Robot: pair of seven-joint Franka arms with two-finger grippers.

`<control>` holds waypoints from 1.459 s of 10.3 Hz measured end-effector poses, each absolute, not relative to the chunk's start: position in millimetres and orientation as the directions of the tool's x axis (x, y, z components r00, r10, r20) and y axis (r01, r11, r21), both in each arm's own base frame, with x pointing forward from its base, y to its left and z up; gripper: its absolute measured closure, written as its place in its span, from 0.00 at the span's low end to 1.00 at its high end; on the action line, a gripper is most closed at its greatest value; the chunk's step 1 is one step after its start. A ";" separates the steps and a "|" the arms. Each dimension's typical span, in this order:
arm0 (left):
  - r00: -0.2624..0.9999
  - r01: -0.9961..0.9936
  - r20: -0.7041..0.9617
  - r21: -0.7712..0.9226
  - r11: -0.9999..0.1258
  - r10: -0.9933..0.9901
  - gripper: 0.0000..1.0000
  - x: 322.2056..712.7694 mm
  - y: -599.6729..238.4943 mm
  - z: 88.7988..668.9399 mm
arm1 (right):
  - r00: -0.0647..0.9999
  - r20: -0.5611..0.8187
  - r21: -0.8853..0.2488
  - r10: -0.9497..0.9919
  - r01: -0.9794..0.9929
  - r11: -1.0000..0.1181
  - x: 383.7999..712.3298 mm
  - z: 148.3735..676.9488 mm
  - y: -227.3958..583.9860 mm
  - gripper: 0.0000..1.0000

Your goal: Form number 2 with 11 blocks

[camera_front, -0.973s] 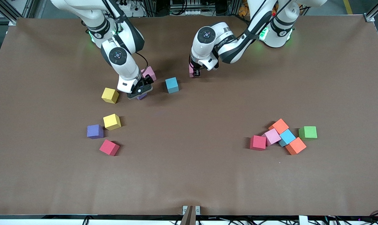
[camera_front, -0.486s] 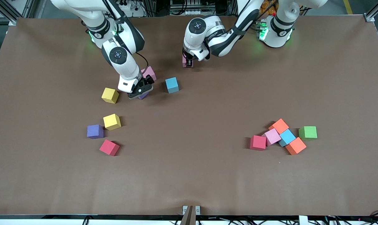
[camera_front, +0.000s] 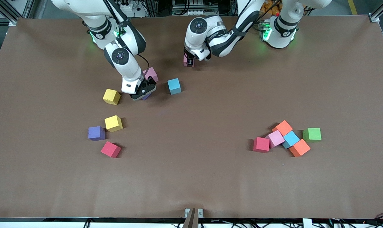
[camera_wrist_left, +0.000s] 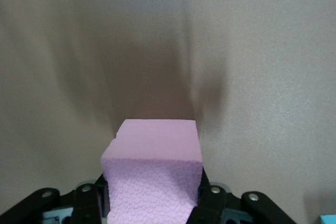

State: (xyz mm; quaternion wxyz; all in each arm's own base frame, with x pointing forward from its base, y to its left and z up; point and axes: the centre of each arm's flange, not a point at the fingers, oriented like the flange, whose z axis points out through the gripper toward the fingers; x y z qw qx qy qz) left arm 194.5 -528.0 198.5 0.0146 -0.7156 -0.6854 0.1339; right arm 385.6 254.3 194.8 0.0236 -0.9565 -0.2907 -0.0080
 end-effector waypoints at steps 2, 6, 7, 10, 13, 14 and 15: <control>0.021 0.978 -0.172 -0.202 -0.056 0.985 0.41 197.4 -528.5 197.9 | 0.794 0.051 -0.035 0.606 0.608 -0.793 395.8 194.4 240.2 0.00; 0.014 0.978 -0.157 -0.204 -0.046 0.988 0.41 205.1 -526.7 196.4 | 0.793 0.052 -0.036 0.607 0.609 -0.792 400.9 182.0 217.6 0.00; 0.007 0.978 -0.152 -0.205 -0.038 0.988 0.41 209.6 -524.5 195.8 | 0.795 0.051 -0.037 0.605 0.607 -0.794 400.7 181.4 216.1 0.00; -0.001 0.979 -0.147 -0.204 -0.029 0.989 0.41 217.0 -520.8 195.0 | 0.830 0.042 -0.040 0.557 0.558 -0.829 402.9 180.6 209.8 0.12; 0.089 0.978 -0.128 -0.176 -0.110 0.988 0.03 206.3 -523.0 195.8 | 0.867 0.019 -0.044 0.498 0.498 -0.866 399.6 180.5 212.4 0.41; 0.125 0.976 -0.134 -0.163 -0.146 0.983 0.00 198.5 -528.5 202.6 | 0.883 0.010 -0.045 0.470 0.470 -0.882 398.3 180.7 214.0 0.42; 0.144 0.975 -0.144 -0.149 -0.165 0.979 0.00 195.6 -533.1 213.0 | 0.899 -0.007 -0.045 0.437 0.436 -0.899 395.1 181.5 218.2 0.42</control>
